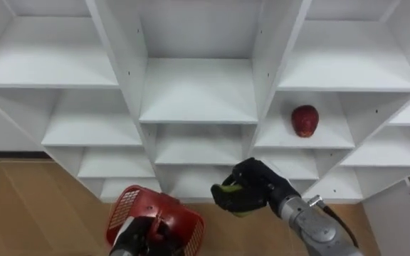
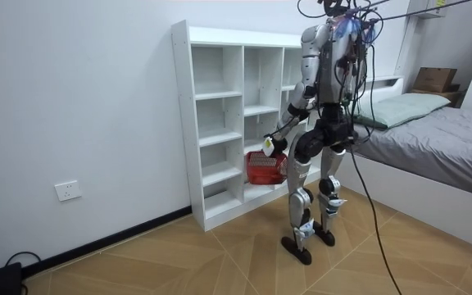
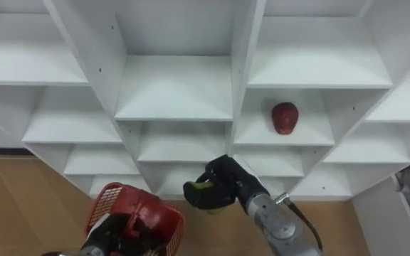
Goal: Collect fruits from the closet
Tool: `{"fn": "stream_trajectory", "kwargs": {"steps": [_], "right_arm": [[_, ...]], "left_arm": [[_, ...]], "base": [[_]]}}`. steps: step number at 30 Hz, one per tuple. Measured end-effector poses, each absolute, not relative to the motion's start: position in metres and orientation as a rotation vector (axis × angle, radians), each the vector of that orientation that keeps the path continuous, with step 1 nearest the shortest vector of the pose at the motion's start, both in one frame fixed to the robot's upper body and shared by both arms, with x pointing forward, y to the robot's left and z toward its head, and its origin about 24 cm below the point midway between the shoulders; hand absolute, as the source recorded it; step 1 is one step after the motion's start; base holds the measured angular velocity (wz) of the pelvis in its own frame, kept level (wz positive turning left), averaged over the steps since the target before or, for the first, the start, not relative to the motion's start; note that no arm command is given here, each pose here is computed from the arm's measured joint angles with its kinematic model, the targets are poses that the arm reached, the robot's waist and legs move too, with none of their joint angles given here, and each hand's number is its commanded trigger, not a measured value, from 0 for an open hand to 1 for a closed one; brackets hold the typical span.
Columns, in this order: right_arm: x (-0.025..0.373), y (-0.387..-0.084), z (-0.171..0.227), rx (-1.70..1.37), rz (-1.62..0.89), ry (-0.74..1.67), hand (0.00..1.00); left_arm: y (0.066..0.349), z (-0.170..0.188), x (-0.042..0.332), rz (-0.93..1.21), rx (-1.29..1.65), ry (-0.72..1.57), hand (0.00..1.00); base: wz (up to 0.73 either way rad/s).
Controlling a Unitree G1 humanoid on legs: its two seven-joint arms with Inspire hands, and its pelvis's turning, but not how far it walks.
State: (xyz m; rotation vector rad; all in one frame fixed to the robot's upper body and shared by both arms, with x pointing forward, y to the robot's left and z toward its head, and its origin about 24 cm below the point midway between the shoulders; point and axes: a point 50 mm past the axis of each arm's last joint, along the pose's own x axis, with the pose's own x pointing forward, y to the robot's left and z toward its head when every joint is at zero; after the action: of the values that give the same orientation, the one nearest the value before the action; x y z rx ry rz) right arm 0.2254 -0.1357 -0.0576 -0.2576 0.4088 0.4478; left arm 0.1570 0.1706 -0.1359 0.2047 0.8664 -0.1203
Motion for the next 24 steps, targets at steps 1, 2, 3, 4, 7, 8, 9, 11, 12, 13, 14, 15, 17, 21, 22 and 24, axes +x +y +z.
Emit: {"fn": "stream_trajectory", "kwargs": {"steps": [1,2,3,4,7,8,9,11,12,13,14,15,17,21,22,24], "right_arm": [[0.225,-0.135,-0.058,-0.253,0.447,0.409,1.0],[0.224,-0.133,-0.06,-0.246,0.446,0.415,1.0],[0.223,-0.131,-0.062,-0.239,0.448,0.422,1.0],[0.223,-0.13,-0.062,-0.236,0.449,0.425,1.0],[0.22,-0.128,-0.066,-0.223,0.449,0.435,1.0],[0.22,-0.128,-0.066,-0.223,0.449,0.435,1.0],[0.22,-0.128,-0.067,-0.223,0.448,0.438,1.0],[0.219,-0.129,-0.069,-0.22,0.443,0.447,1.0],[0.217,-0.13,-0.071,-0.221,0.439,0.459,1.0],[0.217,-0.131,-0.073,-0.222,0.436,0.466,1.0],[0.215,-0.133,-0.075,-0.227,0.427,0.478,1.0],[0.214,-0.134,-0.077,-0.23,0.419,0.488,1.0],[0.213,-0.135,-0.08,-0.232,0.413,0.502,1.0],[0.211,-0.137,-0.082,-0.239,0.409,0.516,1.0],[0.211,-0.138,-0.082,-0.239,0.408,0.516,1.0],[0.21,-0.139,-0.084,-0.24,0.404,0.525,1.0]], "left_arm": [[0.17,-0.136,0.157,-0.122,0.203,0.865,1.0],[0.169,-0.135,0.158,-0.124,0.195,0.856,1.0],[0.168,-0.134,0.159,-0.122,0.184,0.844,1.0],[0.167,-0.133,0.16,-0.123,0.183,0.838,1.0],[0.16,-0.125,0.171,-0.145,0.168,0.769,1.0],[0.159,-0.124,0.172,-0.15,0.164,0.757,1.0],[0.157,-0.122,0.174,-0.157,0.154,0.74,1.0],[0.153,-0.121,0.174,-0.165,0.141,0.731,1.0],[0.152,-0.121,0.174,-0.173,0.14,0.729,1.0],[0.15,-0.121,0.174,-0.18,0.142,0.728,1.0],[0.147,-0.121,0.174,-0.197,0.143,0.726,1.0],[0.145,-0.121,0.174,-0.217,0.14,0.723,1.0],[0.141,-0.121,0.174,-0.235,0.135,0.722,1.0],[0.137,-0.12,0.174,-0.258,0.12,0.722,1.0],[0.137,-0.12,0.174,-0.259,0.119,0.723,1.0],[0.137,-0.121,0.174,-0.27,0.116,0.724,1.0]], "base": [[0.0],[0.0],[0.0],[0.0],[0.0],[-0.05],[-0.06],[-0.12],[-0.12],[-0.07],[-0.08],[-0.13],[-0.21],[-0.16],[-0.21],[-0.16]]}}
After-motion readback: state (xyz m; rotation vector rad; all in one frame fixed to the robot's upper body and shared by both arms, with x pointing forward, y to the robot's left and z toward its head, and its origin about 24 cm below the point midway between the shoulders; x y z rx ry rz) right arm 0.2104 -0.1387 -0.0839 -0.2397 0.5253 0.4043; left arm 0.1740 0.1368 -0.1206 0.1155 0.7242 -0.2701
